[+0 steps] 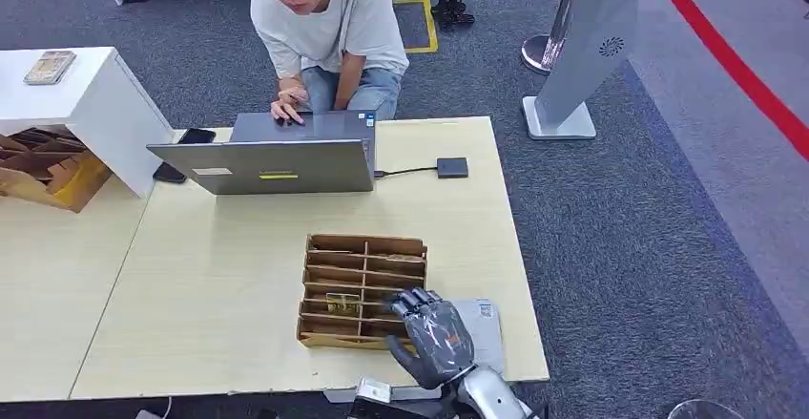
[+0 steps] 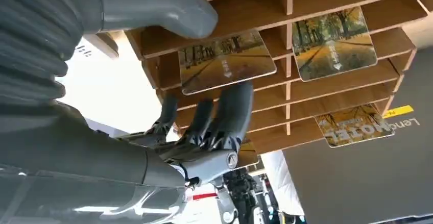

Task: Pass the card to the sensor for recognition and then transmit it.

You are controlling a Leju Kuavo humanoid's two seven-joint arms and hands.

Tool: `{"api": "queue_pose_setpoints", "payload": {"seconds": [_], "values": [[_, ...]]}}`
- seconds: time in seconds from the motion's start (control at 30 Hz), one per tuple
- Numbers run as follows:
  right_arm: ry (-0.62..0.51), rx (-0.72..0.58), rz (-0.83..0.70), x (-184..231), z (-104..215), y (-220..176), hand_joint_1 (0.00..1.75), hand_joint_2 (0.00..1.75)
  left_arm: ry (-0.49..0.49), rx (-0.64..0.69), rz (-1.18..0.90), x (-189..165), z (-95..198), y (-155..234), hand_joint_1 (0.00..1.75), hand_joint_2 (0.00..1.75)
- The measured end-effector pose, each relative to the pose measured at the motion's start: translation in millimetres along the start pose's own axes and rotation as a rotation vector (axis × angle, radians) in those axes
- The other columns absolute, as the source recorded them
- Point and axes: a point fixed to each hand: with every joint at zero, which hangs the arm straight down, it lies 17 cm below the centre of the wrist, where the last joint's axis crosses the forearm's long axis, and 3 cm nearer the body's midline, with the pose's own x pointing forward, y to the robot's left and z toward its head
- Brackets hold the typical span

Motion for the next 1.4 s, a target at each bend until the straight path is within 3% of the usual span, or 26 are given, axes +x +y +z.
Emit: {"api": "queue_pose_setpoints", "payload": {"seconds": [0.53,0.67,0.7,1.0,1.4], "values": [[-0.014,0.000,-0.001,1,-5,0,1.48,1.75,-0.001,0.001,-0.005,1,0,2,0.00,0.00],[-0.016,-0.010,-0.001,1,-5,-1,1.75,1.75,-0.001,0.001,-0.006,1,0,2,0.00,0.00],[-0.017,-0.017,0.000,1,-5,-3,1.75,1.75,-0.001,0.001,-0.006,1,0,2,0.00,0.00],[-0.050,-0.150,-0.018,14,-5,-31,1.75,1.75,-0.004,0.004,-0.009,2,0,3,0.00,0.00],[-0.137,-0.398,-0.118,44,2,-114,1.75,1.75,-0.015,0.026,0.004,1,0,8,0.00,0.00]]}}
